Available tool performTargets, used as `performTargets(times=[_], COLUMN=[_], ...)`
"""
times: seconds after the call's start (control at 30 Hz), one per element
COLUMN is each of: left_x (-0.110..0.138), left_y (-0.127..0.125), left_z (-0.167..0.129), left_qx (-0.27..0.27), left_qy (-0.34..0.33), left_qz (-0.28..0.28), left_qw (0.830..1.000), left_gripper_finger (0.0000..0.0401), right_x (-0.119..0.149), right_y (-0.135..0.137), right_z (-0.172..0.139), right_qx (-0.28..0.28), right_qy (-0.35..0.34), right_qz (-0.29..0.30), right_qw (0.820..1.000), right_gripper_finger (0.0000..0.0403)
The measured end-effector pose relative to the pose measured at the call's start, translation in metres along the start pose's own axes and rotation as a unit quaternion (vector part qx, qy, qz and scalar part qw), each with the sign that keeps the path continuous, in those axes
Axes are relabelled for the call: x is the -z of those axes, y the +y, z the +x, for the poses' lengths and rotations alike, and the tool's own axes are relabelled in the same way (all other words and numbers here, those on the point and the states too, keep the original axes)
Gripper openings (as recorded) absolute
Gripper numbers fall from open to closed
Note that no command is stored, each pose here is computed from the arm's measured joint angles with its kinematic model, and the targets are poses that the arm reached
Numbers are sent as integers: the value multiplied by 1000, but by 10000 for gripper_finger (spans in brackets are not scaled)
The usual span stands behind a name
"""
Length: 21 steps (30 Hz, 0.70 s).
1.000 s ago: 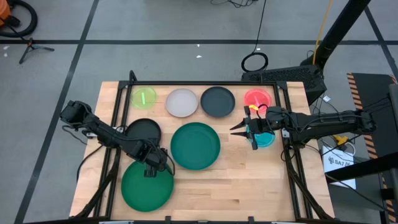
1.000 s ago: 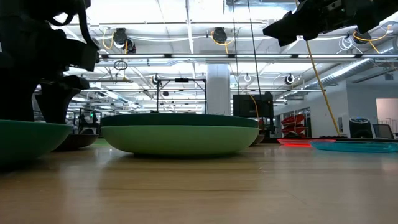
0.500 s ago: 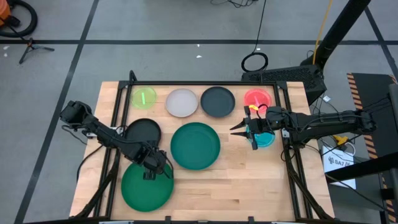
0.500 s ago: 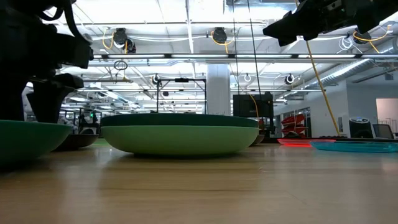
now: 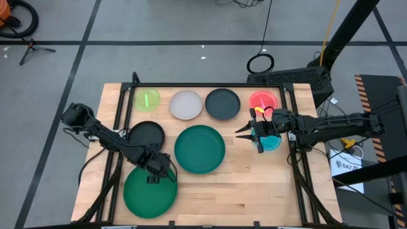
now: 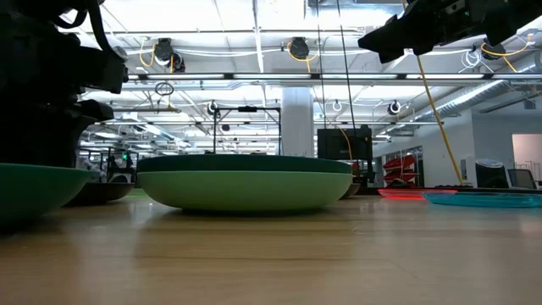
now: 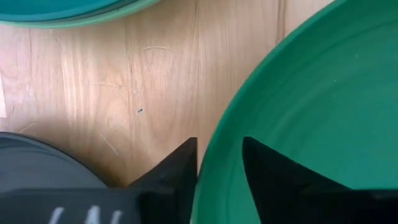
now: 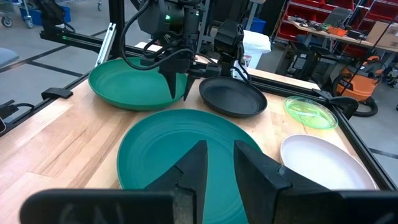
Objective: Stack plastic plates
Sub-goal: Stack the dark green plate on top of the other dark green plate
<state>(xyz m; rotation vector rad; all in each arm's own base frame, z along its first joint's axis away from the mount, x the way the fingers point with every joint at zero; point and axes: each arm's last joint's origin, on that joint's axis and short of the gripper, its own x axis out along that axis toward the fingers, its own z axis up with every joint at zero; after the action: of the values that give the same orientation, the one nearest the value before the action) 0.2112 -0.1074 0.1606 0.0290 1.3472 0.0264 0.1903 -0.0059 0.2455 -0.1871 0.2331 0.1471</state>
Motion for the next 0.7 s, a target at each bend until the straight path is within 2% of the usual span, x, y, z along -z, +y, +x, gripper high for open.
performTargets(times=[0.5,0.7], left_x=[1,2], left_y=[0,-4], left_z=[-1,-2], left_qx=[7,14], left_qy=[6,8], left_qz=[14,32], left_qw=[1000,999], left_gripper_finger=[22,12], right_x=[0,0], right_y=[0,0], right_z=[0,0], right_qx=[0,0], right_qy=[0,0], right_qz=[0,0], right_qw=[1000,1000], right_gripper_finger=[72,72])
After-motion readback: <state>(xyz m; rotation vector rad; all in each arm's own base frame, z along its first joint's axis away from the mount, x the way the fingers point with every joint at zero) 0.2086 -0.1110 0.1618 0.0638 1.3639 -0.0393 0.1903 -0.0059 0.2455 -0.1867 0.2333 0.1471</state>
